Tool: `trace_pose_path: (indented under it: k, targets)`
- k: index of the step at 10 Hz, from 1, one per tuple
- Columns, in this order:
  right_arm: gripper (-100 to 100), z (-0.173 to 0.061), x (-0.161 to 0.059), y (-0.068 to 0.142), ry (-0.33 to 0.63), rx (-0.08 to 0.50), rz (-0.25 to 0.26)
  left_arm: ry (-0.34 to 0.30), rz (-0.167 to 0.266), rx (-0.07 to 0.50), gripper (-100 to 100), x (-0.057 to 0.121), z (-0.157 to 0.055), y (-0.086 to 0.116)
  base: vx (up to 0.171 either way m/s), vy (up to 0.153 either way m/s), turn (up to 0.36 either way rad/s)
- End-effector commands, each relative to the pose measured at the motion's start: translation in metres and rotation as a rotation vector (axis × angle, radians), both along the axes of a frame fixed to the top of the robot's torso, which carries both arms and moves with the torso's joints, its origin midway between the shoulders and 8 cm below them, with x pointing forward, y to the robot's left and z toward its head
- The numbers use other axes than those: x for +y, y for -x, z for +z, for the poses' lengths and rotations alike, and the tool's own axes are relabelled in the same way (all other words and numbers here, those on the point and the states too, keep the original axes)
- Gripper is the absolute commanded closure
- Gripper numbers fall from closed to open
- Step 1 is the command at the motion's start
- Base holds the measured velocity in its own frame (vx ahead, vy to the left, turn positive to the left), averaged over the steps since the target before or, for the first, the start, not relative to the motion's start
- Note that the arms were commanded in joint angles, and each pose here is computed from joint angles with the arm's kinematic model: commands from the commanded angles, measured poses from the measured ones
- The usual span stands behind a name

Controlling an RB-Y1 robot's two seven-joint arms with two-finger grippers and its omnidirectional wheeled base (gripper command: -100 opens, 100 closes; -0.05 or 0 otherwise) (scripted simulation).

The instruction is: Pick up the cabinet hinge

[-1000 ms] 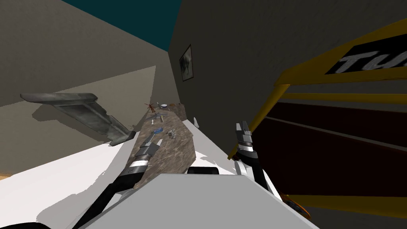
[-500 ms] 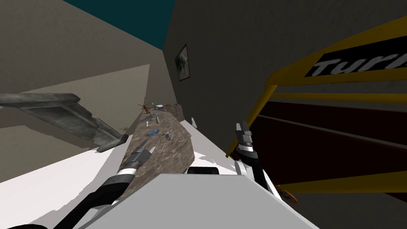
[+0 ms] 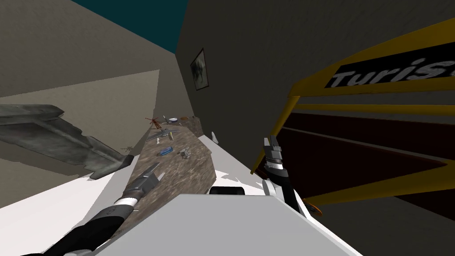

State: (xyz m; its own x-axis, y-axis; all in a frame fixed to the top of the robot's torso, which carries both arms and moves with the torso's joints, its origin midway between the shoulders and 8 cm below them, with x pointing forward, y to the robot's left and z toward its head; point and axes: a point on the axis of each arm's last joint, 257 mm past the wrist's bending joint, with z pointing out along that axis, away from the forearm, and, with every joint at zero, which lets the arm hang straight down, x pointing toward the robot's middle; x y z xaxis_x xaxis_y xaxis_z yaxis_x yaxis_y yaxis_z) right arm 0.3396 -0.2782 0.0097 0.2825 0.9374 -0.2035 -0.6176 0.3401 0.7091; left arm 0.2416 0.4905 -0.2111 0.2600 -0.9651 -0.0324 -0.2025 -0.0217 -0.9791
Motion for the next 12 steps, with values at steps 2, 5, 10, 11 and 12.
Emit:
trace_pose_path:
  k: [2,5,10,11,12]
  targets:
    - [0,0.000,0.000,0.000,0.000,0.000,0.000,-0.005,0.023,0.112,-100,0.023,-0.016,0.022,0.007,0.001,-0.100]
    - [0,0.000,0.000,0.000,0.000,0.000,0.000,-0.002,0.034,0.184,-100,0.038,-0.024,0.035,0.012,0.002,-0.095]
    - [0,0.000,0.000,0.000,0.000,0.000,0.000,-0.019,0.065,0.400,-100,0.079,-0.044,0.078,0.019,0.004,-0.113]
    - [0,0.000,0.000,0.000,0.000,0.000,0.000,-0.023,0.056,0.403,-100,0.078,-0.043,0.075,0.024,0.008,-0.073]
    - [0,0.000,0.000,0.000,0.000,0.000,0.000,-0.027,0.067,0.471,-100,0.090,-0.048,0.090,0.029,0.007,-0.155]
